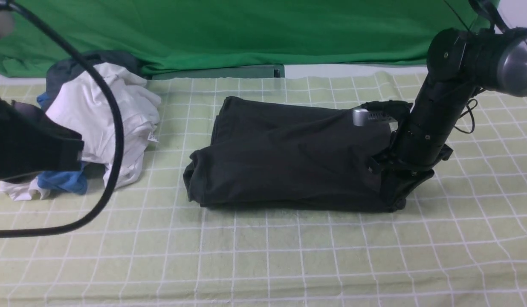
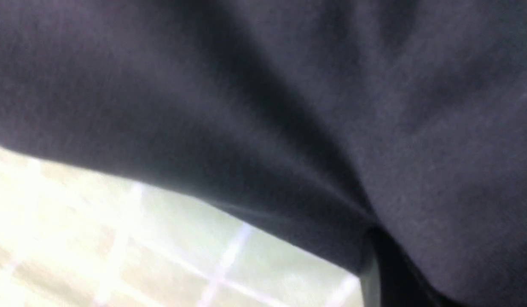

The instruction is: Fold a long-sleeved shirt over a green coffee tablecloth.

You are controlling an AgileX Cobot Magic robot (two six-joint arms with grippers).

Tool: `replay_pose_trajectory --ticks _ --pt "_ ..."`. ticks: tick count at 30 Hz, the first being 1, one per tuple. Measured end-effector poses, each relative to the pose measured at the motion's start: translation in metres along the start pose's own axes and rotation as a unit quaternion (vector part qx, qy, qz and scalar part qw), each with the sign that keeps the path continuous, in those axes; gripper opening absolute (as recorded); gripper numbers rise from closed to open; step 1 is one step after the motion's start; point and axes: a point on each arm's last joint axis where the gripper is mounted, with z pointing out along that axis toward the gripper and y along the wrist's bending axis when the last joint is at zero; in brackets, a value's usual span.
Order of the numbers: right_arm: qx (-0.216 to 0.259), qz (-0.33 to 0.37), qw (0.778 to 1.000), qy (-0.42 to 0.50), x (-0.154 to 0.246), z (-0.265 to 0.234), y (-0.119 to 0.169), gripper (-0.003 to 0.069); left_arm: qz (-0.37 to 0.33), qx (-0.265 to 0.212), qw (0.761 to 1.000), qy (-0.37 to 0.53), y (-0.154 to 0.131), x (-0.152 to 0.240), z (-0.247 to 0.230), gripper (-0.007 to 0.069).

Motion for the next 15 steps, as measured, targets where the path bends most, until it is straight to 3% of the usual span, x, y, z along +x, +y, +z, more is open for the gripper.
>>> replay_pose_trajectory --ticks 6,8,10,13,15 --pt "0.05 0.014 0.998 0.031 0.026 -0.007 -0.003 0.0117 -0.002 0.001 1.0 -0.004 0.0 0.0 -0.001 0.0011" --pt "0.067 0.024 0.997 0.029 0.03 -0.012 -0.004 0.0148 -0.002 0.002 1.0 -0.004 0.0 0.0 -0.001 0.0011" --pt "0.077 0.029 0.996 0.024 0.032 -0.018 -0.004 0.0231 -0.004 0.004 1.0 -0.005 -0.001 0.0 -0.001 0.0011" --pt "0.088 0.028 0.996 0.013 0.035 -0.029 -0.002 0.0442 -0.009 0.011 1.0 -0.004 -0.002 0.0 -0.001 0.0011" --pt "0.093 0.026 0.995 -0.005 0.04 -0.042 0.001 0.053 -0.014 0.019 1.0 -0.001 -0.003 0.0 -0.001 0.0011"
